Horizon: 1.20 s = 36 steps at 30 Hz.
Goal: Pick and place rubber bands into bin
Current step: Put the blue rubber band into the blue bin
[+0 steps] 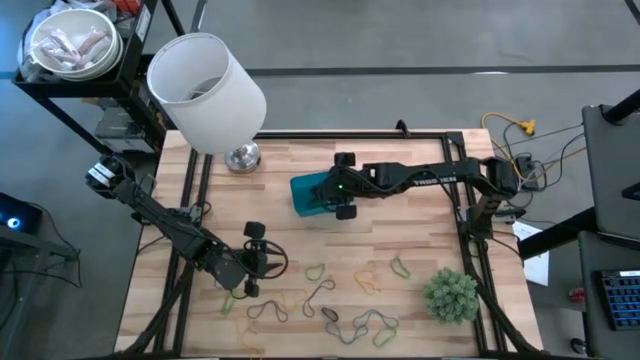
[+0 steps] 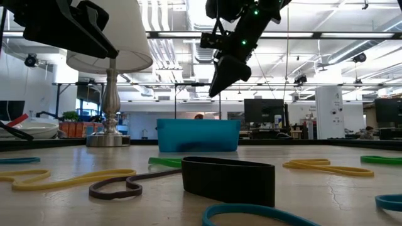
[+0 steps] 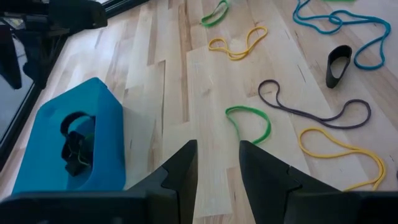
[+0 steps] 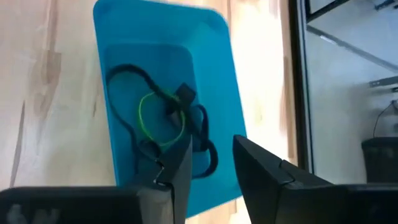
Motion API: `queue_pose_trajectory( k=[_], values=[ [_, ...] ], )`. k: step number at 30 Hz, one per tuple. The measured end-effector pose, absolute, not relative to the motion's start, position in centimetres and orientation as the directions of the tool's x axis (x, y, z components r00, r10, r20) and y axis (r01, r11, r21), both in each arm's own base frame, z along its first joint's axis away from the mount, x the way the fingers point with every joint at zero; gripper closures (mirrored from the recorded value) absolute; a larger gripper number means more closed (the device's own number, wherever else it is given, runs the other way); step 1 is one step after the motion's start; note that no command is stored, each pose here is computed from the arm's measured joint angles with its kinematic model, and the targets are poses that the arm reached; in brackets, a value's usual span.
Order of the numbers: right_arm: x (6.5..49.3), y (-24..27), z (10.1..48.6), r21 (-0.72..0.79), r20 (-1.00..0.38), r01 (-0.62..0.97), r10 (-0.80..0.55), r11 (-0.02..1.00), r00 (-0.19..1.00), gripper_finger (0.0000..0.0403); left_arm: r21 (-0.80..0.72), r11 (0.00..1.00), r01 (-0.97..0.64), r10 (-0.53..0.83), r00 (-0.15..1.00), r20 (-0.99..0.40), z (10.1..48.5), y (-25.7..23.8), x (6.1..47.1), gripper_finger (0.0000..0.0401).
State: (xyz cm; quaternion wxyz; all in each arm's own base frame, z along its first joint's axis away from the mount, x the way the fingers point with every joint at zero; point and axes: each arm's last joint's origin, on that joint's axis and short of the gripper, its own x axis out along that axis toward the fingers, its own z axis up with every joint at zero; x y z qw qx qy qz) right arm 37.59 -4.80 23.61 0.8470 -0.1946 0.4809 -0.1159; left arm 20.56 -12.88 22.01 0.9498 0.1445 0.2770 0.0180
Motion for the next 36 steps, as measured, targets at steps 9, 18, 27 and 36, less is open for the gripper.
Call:
queue_pose_trajectory(
  k=[9, 18, 27, 36],
  values=[
    [36.0, -0.6, 24.2, -0.293, -0.858, -0.087, -0.222, 0.952, 0.464, 0.0299, 0.232, 0.973, 0.006, 0.123, 0.832, -0.541, 21.0, -12.6, 20.2, 0.0299],
    [34.4, 5.7, 23.6, -0.206, -0.904, -0.226, -0.097, 0.952, 0.416, 0.0323, 0.083, 0.995, -0.049, 0.092, 0.758, -0.645, 19.8, -12.3, 19.4, 0.0299],
    [32.7, 11.2, 22.9, -0.146, -0.917, -0.348, 0.005, 0.926, 0.398, 0.0341, -0.028, 0.993, -0.114, 0.050, 0.630, -0.775, 18.4, -12.1, 18.6, 0.0299],
    [31.8, 13.6, 23.0, -0.226, -0.899, -0.384, -0.041, 0.895, 0.435, 0.0353, -0.058, 0.990, -0.127, 0.018, 0.528, -0.849, 16.6, -12.9, 18.6, 0.0299]
  ],
)
